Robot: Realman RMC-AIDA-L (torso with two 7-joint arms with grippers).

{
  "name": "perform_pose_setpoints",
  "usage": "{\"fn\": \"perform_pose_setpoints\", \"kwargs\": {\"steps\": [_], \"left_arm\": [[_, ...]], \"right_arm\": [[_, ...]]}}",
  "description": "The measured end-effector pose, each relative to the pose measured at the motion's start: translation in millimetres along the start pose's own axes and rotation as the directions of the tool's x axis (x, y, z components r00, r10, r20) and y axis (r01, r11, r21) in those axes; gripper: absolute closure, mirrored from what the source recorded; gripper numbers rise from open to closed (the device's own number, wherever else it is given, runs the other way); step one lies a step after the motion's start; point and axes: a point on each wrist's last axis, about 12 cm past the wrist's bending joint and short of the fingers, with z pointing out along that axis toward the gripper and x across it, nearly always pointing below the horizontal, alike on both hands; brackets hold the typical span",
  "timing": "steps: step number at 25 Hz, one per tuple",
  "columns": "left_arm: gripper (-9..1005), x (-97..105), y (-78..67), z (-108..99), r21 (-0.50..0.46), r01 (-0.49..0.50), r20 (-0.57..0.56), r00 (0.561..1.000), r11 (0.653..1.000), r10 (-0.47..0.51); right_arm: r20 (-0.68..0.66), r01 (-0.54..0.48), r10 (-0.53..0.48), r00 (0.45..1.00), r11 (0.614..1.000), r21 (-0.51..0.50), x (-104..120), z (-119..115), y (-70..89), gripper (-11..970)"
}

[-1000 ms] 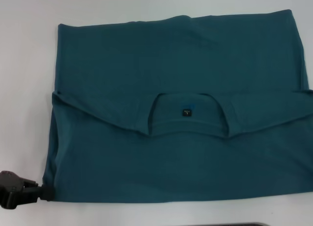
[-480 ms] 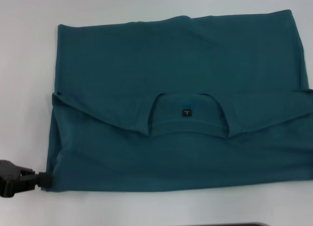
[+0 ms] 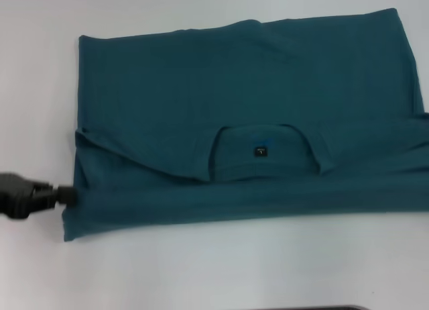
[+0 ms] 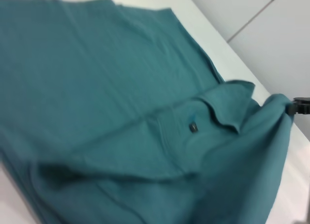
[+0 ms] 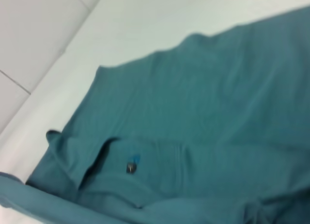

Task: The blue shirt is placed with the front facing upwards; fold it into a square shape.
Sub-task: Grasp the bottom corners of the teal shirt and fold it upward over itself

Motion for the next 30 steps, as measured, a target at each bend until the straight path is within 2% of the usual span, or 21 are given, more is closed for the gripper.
{"fn": "perform_pose_setpoints", "kwargs": {"steps": [2, 13, 20, 30], "left_arm": [[995, -14.8, 4.9, 5.2, -0.031, -0.022, 0.032, 0.999, 0.999, 0.023], [996, -57.4, 13.0, 14.5, -0.099, -0.057, 0.132, 0.989, 0.993, 0.07], [995, -81.6, 20.9, 15.8, -0.175, -0.034, 0.22, 0.973, 0.984, 0.073], [988, -113.5, 38.2, 42.7, -0.281, 0.029, 0.286, 0.957, 0.959, 0.055]], "right_arm": [[0.013, 0.014, -0.014, 1.0, 1.0, -0.002, -9.4, 3.9, -0.4, 907], [0.076, 0.055, -0.058, 0.995, 0.998, 0.04, -55.0, 27.7, -4.7, 900], [0.177, 0.074, -0.091, 0.98, 0.992, 0.098, -81.6, 40.5, -8.1, 896], [0.199, 0.066, -0.11, 0.974, 0.974, 0.215, -108.0, 83.6, -15.1, 890]]}}
